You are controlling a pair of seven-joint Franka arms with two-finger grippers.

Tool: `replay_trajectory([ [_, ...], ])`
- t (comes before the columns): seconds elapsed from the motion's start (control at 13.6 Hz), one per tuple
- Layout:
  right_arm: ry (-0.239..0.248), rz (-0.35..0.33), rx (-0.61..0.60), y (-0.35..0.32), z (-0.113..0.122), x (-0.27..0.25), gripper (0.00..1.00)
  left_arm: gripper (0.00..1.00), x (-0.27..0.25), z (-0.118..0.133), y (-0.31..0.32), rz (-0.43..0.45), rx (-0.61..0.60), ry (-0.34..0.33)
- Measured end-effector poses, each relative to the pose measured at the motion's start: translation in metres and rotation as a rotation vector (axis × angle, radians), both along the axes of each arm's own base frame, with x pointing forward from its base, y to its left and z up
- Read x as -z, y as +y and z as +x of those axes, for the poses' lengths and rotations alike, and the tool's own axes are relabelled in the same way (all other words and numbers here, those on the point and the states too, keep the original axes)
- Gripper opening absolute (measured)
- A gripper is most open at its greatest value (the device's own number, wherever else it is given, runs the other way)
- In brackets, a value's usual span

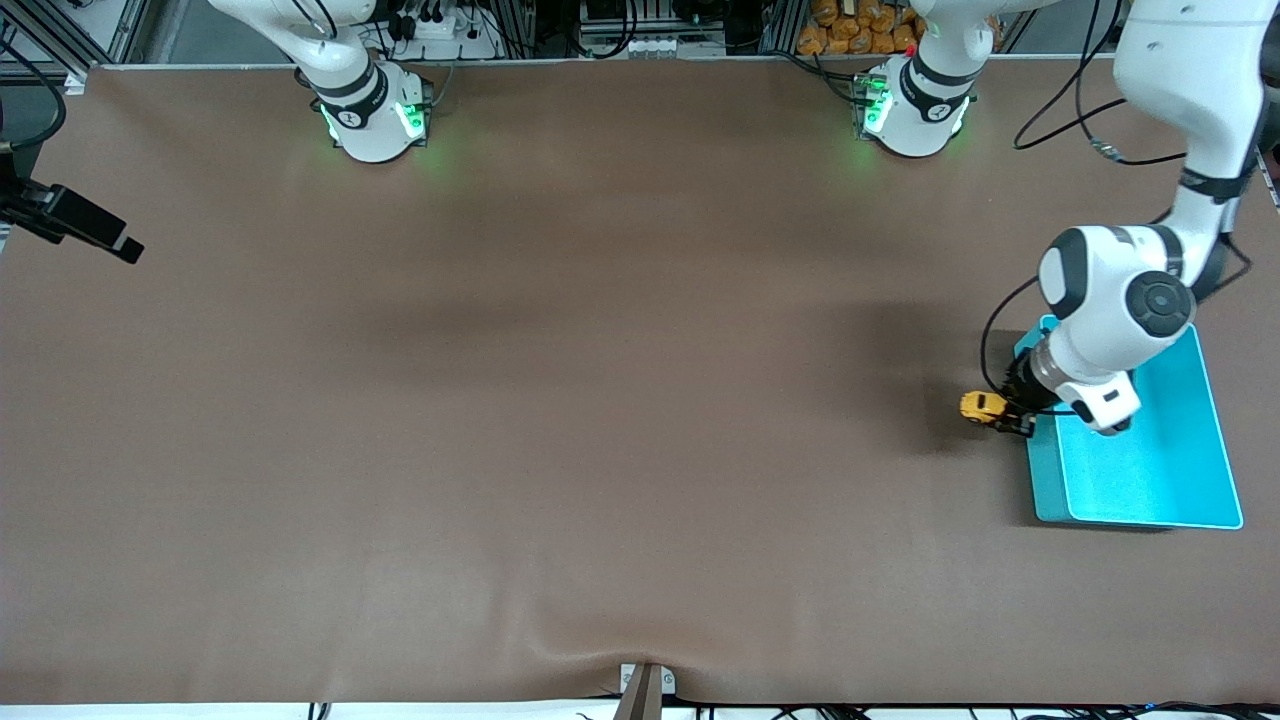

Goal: Wind and store yellow beetle car
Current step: 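Lift the car with the left gripper over the teal bin, then lower the car into the teal bin and open the left gripper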

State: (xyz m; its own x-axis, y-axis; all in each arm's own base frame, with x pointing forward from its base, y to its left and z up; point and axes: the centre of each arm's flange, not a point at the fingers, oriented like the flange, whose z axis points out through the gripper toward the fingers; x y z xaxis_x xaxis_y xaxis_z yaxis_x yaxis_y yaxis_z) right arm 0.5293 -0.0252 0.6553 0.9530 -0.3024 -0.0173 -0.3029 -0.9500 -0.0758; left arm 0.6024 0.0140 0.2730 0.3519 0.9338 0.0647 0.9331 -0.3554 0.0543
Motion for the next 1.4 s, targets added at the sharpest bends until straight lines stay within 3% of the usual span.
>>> replay_trajectory([
  [0.29,-0.012,-0.008,-0.051,-0.013,-0.004,0.003,1.00,0.46,-0.049,0.026,0.013,0.053,0.178,0.025],
  [0.59,-0.038,-0.040,-0.118,-0.002,0.000,0.001,1.00,0.46,-0.069,0.043,0.070,0.078,0.356,0.035],
  [0.88,-0.057,-0.054,-0.207,0.011,0.003,0.002,1.00,0.46,-0.049,0.048,0.132,0.081,0.510,0.062],
  [1.4,-0.056,-0.048,-0.244,0.025,0.016,0.014,1.00,0.46,-0.002,0.036,0.193,0.053,0.955,0.141],
])
